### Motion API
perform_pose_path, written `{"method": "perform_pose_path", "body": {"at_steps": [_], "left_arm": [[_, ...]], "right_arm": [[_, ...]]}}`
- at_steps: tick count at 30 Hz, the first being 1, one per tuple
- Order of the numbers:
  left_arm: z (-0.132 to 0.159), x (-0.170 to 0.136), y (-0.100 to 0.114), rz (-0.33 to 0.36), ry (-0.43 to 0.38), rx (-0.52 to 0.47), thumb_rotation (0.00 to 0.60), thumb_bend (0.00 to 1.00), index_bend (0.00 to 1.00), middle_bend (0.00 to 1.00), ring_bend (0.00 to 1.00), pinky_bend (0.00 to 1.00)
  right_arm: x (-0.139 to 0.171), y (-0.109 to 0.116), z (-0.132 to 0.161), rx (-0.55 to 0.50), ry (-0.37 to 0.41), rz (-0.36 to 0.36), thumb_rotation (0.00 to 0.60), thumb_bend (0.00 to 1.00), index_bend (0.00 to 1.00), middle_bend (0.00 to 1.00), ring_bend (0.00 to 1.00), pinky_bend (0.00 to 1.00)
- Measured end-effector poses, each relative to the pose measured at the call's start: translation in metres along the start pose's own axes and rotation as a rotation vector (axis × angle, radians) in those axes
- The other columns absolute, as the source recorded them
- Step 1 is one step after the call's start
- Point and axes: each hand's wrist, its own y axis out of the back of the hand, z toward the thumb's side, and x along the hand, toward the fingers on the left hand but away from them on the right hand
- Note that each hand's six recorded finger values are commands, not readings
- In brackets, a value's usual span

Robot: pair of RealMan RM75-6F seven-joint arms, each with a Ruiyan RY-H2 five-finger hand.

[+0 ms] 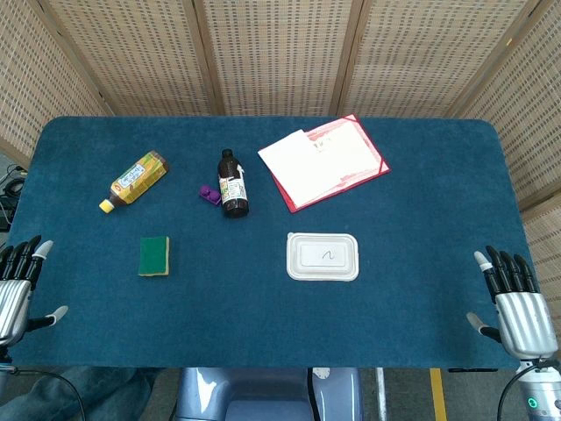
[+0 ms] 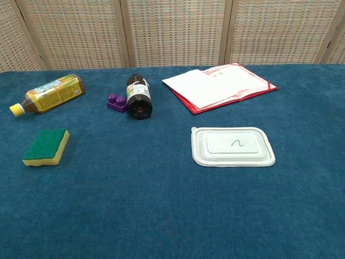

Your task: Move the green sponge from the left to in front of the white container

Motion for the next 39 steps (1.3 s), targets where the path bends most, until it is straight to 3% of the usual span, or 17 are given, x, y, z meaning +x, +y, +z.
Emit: {"method": "perform_pose_path", "body": {"at_steps": [7,13,29,35,39], "left_arm": [[0.000,-0.001,-0.002,0.006,-0.002,0.006,0.600,0.08,0.00,0.00,0.00,0.00],[0.004,0.012,-0.010,-0.033,-0.022,0.013,0.600,0.08,0.00,0.00,0.00,0.00],[0.039,0.134,-0.094,-0.303,-0.104,0.064,0.600,0.08,0.00,0.00,0.00,0.00],[0.055,0.158,-0.125,-0.387,-0.110,0.070,0.600,0.08,0.00,0.00,0.00,0.06],[0.062,0.162,-0.132,-0.405,-0.116,0.049,0.600,0.08,0.00,0.02,0.01,0.08]], "right_arm": [[-0.001,0.001,0.000,-0.011,-0.003,0.005,0.600,0.00,0.00,0.00,0.00,0.00],[0.000,0.000,0.001,-0.020,0.000,0.013,0.600,0.00,0.00,0.00,0.00,0.00],[-0.011,-0.011,-0.014,-0.028,-0.055,0.072,0.600,0.00,0.00,0.00,0.00,0.00],[-0.014,-0.019,-0.014,-0.016,-0.062,0.088,0.600,0.00,0.00,0.00,0.00,0.00],[-0.015,-0.022,-0.014,-0.011,-0.063,0.094,0.600,0.00,0.00,0.00,0.00,0.00]]}}
